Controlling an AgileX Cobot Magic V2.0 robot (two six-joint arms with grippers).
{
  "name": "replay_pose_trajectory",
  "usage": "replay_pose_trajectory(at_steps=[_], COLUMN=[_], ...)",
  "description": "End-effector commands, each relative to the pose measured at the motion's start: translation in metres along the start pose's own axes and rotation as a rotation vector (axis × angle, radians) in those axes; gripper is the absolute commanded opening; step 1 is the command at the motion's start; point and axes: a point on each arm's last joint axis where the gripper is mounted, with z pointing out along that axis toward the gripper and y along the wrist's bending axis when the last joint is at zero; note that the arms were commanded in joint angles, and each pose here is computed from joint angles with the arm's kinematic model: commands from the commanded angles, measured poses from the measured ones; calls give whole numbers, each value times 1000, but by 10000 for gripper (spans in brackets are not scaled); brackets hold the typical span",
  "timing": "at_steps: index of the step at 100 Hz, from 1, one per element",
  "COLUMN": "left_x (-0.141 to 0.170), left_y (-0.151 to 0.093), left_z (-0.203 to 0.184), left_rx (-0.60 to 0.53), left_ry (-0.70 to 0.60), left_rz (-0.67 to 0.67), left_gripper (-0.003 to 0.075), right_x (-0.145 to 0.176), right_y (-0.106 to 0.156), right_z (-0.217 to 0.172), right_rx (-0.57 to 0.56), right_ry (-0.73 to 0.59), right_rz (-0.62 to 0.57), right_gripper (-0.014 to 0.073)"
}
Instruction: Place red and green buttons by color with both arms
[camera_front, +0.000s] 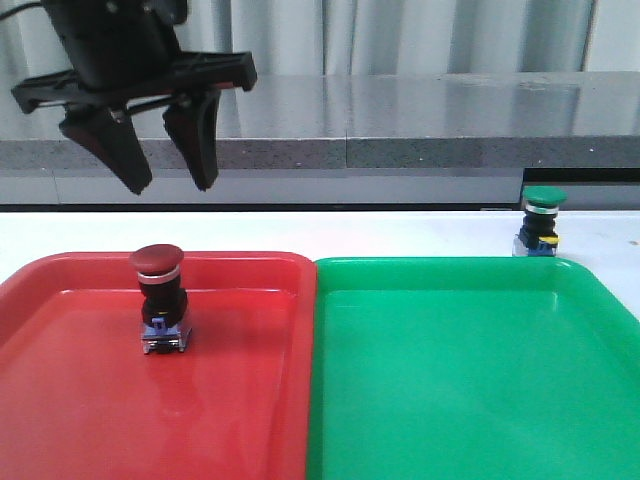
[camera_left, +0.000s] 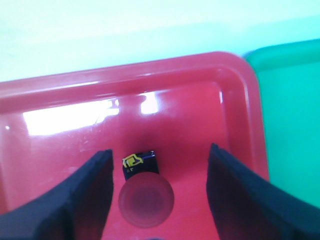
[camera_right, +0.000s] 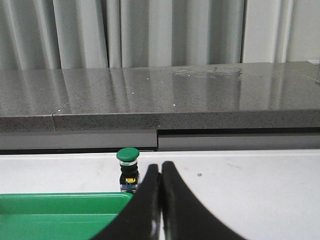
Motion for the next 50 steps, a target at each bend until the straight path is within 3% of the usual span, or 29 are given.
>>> replay_pose_trajectory(at_steps=[1, 19, 50], left_x=[-6, -5, 22], left_y=[-6, -4, 7], left_z=[-47, -90, -149], left_rx=[61, 86, 147], left_ry=[-157, -314, -562], left_rz=[4, 30, 61], left_gripper=[295, -14, -20], right_x=[-15, -15, -15], right_y=[1, 1, 1], right_z=[-3, -3, -3], right_rx=[-5, -5, -5], right_ry=[-117, -117, -117], right_rz=[-11, -11, -11], right_gripper=[-64, -64, -64])
